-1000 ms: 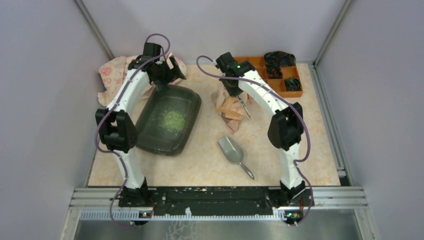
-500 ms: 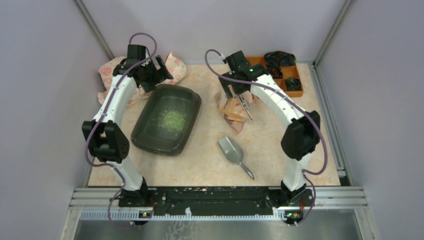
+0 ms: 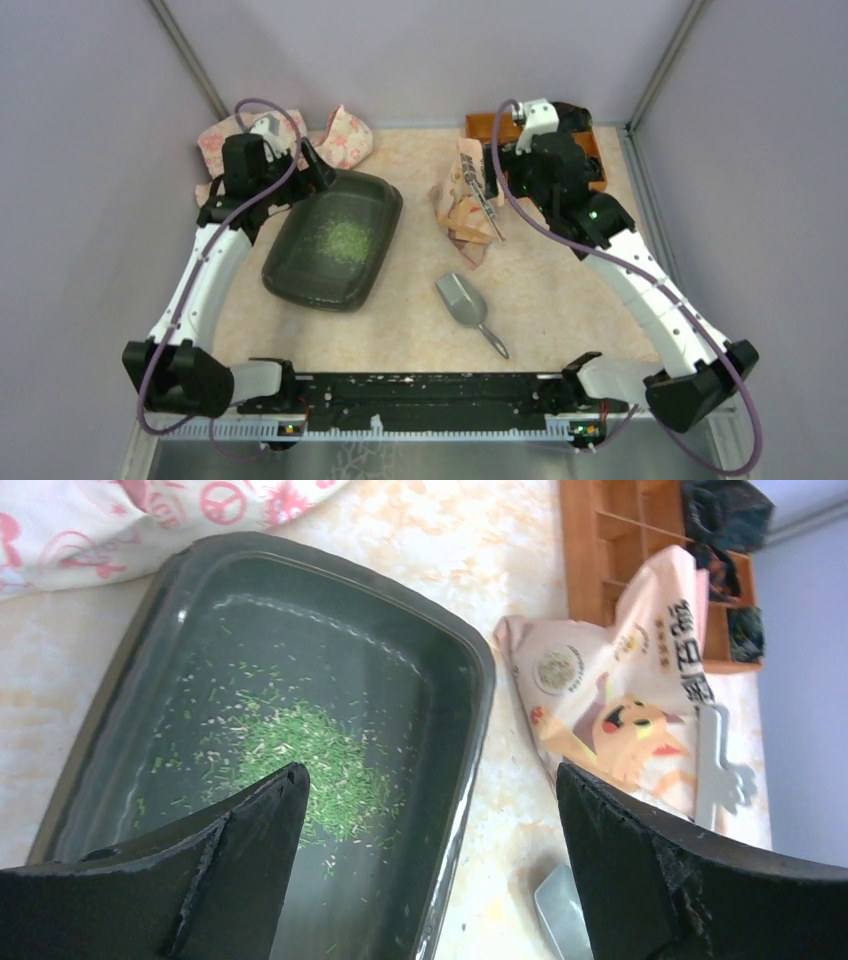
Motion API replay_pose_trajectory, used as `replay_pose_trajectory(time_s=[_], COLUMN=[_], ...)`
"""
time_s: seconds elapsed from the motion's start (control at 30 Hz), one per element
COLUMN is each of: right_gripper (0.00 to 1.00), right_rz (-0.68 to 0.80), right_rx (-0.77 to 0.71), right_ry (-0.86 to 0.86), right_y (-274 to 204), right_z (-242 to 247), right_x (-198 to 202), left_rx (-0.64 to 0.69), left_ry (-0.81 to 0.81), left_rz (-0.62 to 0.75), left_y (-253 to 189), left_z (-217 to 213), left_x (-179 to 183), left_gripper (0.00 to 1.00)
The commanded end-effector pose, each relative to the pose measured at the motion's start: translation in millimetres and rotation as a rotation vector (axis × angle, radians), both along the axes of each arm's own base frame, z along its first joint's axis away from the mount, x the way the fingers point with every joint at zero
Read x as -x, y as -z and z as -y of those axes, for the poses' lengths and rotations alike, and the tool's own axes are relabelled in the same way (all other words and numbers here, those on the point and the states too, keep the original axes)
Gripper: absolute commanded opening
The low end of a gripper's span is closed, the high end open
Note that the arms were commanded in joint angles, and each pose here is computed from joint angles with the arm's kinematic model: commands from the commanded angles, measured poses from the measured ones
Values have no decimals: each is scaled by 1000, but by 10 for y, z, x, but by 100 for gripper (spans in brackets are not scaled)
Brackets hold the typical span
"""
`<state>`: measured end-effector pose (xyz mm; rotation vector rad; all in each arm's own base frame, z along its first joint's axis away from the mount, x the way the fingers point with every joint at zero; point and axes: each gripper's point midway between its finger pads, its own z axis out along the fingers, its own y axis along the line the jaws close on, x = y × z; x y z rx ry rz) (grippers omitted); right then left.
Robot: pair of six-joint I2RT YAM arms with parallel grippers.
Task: Fill the litter box with clean litter
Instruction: Reset both arms
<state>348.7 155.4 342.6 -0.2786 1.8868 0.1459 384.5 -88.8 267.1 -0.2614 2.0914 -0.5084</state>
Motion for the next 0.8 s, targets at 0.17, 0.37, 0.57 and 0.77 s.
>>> replay_pose_trajectory(time_s=[0.17, 0.37, 0.57, 0.77], right_gripper=[98, 98, 98, 98], right_rz=[28, 34, 36, 26], right_rx=[-240, -290, -289, -277], right_ry=[10, -21, -37, -55], right_y=[100, 224, 194, 188], right_z=[203, 259, 225, 181], right_x=[635, 889, 875, 850], left_rx=[67, 113, 101, 81], left_ry=[128, 151, 145, 134], left_rz=[199, 262, 268, 267], left_y=[-279, -451, -518, -504], left_z=[167, 211, 191, 159], left_x=[490, 740, 750, 732], left_gripper=[99, 99, 99, 99])
